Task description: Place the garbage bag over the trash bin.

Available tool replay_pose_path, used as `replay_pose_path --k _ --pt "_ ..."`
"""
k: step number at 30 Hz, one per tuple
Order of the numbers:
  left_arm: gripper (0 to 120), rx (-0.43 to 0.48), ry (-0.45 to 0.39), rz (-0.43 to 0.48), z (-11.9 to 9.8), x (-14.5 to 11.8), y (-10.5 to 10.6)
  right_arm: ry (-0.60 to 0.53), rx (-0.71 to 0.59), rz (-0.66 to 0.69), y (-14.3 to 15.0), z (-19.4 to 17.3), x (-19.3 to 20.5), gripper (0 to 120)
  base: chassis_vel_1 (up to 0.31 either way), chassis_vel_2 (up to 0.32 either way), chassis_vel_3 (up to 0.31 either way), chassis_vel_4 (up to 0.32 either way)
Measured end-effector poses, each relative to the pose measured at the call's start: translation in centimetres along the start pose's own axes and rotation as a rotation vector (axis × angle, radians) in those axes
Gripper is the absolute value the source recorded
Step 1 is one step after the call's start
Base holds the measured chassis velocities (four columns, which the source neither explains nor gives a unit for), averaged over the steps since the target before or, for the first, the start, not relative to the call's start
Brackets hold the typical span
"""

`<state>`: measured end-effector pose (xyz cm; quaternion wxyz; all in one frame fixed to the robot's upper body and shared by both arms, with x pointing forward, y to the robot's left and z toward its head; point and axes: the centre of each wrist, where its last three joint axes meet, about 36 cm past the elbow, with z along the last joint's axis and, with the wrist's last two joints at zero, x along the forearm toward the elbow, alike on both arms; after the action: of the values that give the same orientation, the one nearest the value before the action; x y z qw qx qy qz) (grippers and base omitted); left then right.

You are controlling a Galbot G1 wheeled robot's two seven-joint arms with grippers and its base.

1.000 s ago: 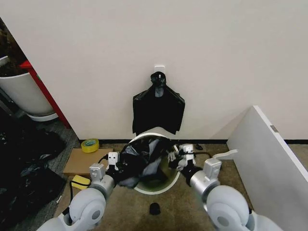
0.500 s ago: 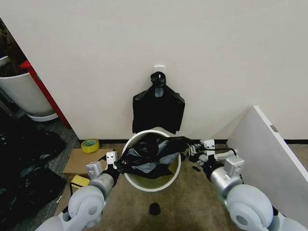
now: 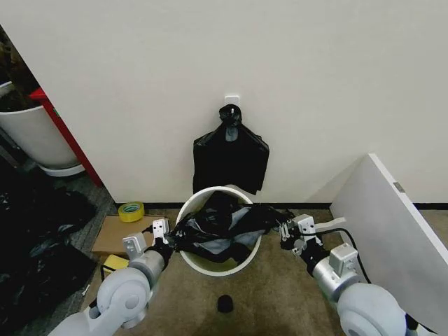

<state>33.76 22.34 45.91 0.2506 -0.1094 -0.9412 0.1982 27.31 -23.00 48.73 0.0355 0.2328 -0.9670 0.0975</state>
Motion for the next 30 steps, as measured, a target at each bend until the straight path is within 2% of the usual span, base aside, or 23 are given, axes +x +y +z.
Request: replay_pose_path --k 2,6,9,11,14,16,18,22,24,28,30 --pt "0 -0.003 0.002 0.002 0.0 0.1 -0.1 -0.015 0.029 -0.006 0.0 0.0 0.2 15 0.0 0.0 0.0 0.0" --pt "0 -0.012 0.008 0.011 -0.4 0.3 -0.4 -0.132 0.22 -0.055 -1.2 0.4 1.7 34 0.0 0.0 0.0 0.0" --pt "0 -0.014 0.008 0.012 -0.5 0.4 -0.5 -0.15 0.269 -0.064 -1.6 0.5 2.0 39 0.0 0.0 0.0 0.0" --pt "0 -0.022 0.011 0.016 -0.9 0.6 -0.7 -0.2 0.454 -0.11 -2.8 0.6 2.9 52 0.0 0.0 0.0 0.0" --pt "0 -0.026 0.015 0.023 -1.1 0.9 -1.0 -0.229 0.572 -0.134 -3.2 0.4 3.6 64 0.0 0.0 0.0 0.0" --pt "0 -0.027 0.015 0.023 -1.1 0.9 -1.0 -0.231 0.582 -0.135 -3.2 0.4 3.7 66 0.0 0.0 0.0 0.0" --pt "0 -0.034 0.018 0.022 -1.3 1.2 -1.1 -0.256 0.635 -0.145 -3.3 -0.3 3.9 77 0.0 0.0 0.0 0.0" --pt "0 -0.043 0.021 0.03 -1.4 1.6 -1.4 -0.272 0.677 -0.185 -3.4 -1.8 3.3 94 0.0 0.0 0.0 0.0" --pt "0 -0.048 0.02 0.03 -1.4 1.7 -1.5 -0.27 0.668 -0.193 -3.3 -2.2 3.0 97 0.0 0.0 0.0 0.0" --pt "0 -0.078 0.01 0.03 -1.3 1.9 -1.8 -0.186 0.583 -0.221 -2.4 -4.7 1.9 100 0.0 0.0 0.0 0.0" --pt "0 -0.086 0.007 0.031 -1.3 2.0 -1.9 -0.157 0.607 -0.234 -2.7 -5.2 1.6 100 0.0 0.0 0.0 0.0"
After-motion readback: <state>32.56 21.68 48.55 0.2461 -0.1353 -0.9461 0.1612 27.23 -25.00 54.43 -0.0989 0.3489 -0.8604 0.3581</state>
